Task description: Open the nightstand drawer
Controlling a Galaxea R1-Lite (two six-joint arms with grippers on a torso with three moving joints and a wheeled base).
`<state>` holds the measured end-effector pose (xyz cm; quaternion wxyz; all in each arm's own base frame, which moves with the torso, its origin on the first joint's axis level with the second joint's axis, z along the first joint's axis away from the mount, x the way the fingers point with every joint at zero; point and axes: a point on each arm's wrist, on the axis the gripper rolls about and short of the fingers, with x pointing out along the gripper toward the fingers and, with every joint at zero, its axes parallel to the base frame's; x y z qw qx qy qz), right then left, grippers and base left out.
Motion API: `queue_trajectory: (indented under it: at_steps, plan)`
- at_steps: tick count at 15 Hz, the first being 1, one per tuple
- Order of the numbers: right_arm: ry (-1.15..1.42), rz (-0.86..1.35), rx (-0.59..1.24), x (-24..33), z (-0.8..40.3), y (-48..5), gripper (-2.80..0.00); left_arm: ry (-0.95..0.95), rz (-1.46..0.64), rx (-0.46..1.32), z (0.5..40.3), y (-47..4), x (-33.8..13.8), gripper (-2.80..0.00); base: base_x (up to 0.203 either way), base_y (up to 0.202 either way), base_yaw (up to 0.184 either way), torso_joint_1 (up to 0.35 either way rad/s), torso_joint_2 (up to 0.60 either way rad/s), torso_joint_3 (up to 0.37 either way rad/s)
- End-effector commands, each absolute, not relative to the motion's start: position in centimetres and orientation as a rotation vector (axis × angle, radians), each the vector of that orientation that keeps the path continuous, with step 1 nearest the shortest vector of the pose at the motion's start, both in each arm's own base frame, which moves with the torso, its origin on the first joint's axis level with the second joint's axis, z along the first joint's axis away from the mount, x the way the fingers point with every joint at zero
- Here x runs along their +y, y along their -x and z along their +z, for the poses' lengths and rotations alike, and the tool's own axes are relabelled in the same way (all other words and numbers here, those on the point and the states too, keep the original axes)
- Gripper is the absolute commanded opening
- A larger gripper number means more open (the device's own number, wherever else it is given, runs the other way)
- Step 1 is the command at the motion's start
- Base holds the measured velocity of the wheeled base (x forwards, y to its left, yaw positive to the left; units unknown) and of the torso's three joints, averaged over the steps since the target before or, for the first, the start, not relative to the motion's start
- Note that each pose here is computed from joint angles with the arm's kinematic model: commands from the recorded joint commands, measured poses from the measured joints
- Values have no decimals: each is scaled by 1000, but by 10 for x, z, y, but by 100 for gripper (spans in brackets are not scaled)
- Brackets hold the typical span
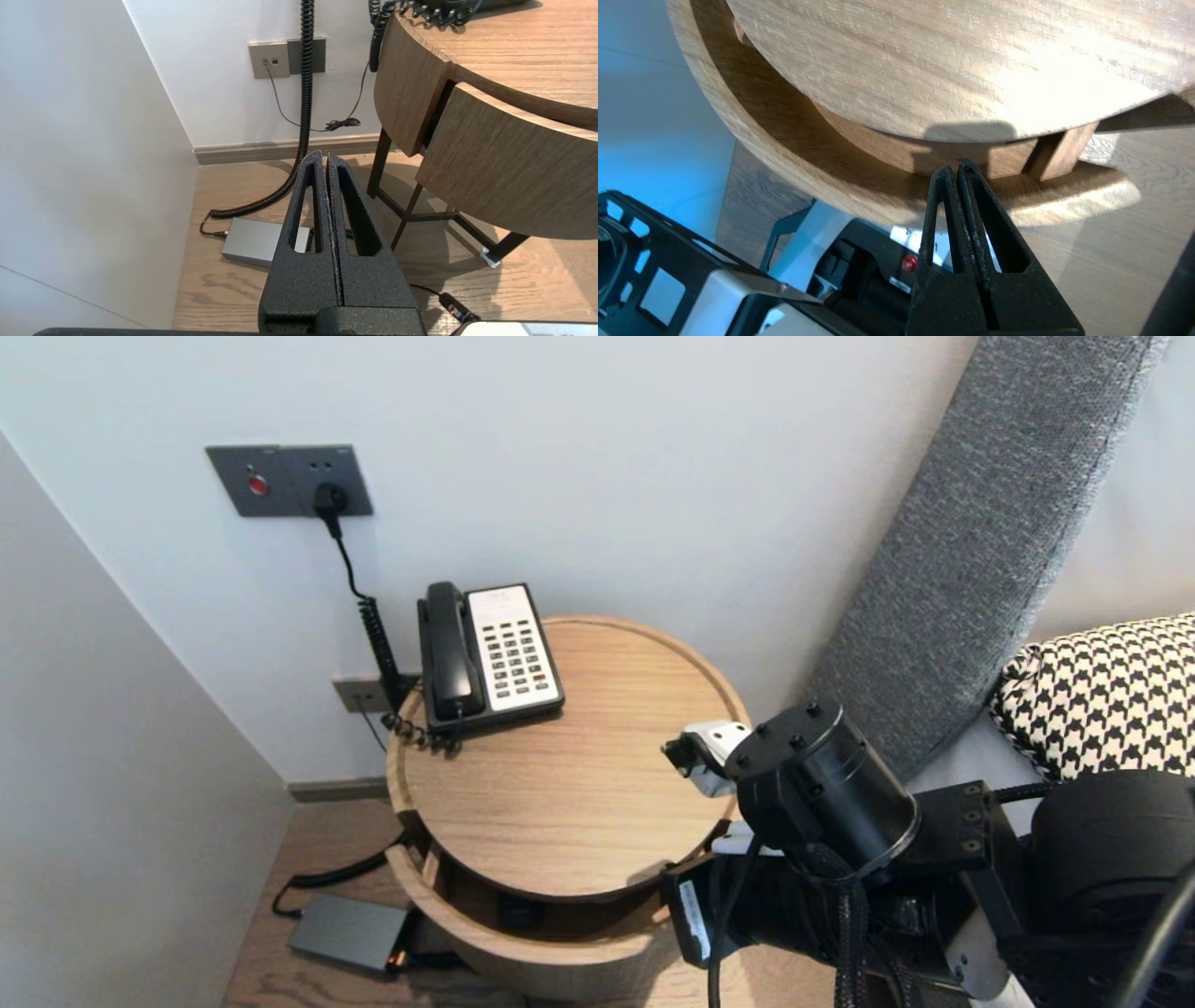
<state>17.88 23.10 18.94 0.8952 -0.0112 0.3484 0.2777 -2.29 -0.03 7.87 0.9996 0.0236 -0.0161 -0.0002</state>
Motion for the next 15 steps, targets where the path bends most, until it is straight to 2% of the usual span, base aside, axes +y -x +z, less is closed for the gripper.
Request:
queue_trajectory:
  at_steps: [1,5,15]
  plan:
    - [28,566,738,237,183,-184,-280,-48,1,-21,75,22,0,-280,0,0,0,0,0,0]
    - [57,522,799,243,160,-198,-280,-48,1,-21,75,22,0,-280,0,0,0,0,0,0]
    - [107,519,862,228,143,-180,-280,-48,1,-21,75,22,0,-280,0,0,0,0,0,0]
